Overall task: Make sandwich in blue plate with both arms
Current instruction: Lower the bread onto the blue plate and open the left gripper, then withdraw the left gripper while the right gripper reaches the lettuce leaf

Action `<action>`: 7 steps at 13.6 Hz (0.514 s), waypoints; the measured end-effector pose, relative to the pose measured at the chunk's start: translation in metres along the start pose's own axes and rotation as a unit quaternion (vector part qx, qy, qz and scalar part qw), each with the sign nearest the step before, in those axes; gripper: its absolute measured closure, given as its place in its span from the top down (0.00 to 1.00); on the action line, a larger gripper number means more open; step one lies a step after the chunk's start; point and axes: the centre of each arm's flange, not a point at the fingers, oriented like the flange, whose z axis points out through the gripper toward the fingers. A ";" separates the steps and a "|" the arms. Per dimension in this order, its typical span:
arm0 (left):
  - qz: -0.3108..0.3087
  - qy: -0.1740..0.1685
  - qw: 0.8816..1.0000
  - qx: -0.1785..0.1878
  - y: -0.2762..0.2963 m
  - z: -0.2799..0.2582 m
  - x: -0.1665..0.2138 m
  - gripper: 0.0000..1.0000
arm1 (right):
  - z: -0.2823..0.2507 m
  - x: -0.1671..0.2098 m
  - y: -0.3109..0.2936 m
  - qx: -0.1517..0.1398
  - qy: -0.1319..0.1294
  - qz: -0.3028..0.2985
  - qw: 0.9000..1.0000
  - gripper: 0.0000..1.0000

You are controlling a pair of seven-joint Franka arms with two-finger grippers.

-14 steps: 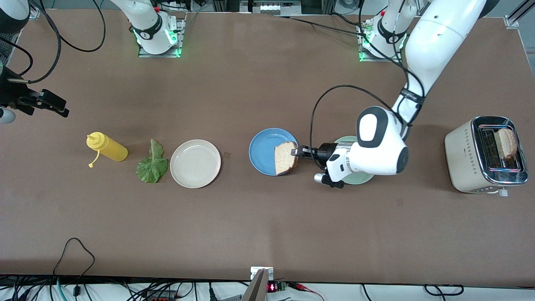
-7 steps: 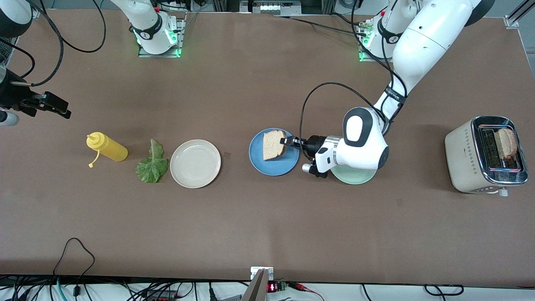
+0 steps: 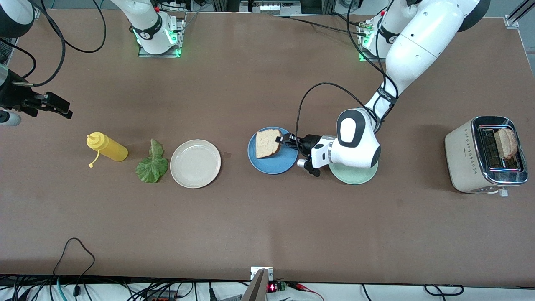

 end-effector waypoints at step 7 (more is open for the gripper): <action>0.040 -0.003 0.998 0.047 -0.002 -0.041 0.006 0.82 | 0.004 0.002 0.000 0.000 -0.001 0.000 1.000 1.00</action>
